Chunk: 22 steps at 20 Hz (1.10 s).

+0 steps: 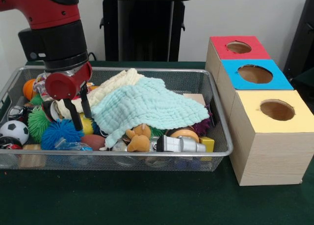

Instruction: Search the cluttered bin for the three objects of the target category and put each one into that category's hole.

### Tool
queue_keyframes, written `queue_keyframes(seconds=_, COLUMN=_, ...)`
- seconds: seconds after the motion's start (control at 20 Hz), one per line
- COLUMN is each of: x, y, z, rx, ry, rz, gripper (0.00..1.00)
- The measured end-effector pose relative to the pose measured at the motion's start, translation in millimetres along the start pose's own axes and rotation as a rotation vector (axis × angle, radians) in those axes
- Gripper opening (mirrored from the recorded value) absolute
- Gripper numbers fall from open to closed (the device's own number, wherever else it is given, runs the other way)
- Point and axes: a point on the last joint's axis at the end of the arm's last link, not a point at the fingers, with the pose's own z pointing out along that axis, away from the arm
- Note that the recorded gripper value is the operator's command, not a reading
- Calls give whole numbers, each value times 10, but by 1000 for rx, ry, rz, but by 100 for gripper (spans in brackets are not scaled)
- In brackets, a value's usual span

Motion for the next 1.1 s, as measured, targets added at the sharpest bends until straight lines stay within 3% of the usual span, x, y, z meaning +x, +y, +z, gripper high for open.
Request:
queue_keyframes(seconds=0.65, x=173, y=116, z=135, rx=-11, ry=-10, rz=25, gripper=100)
queue_keyframes(seconds=1.1, x=528, y=21, z=183, rx=19, ry=-3, rz=86, gripper=100)
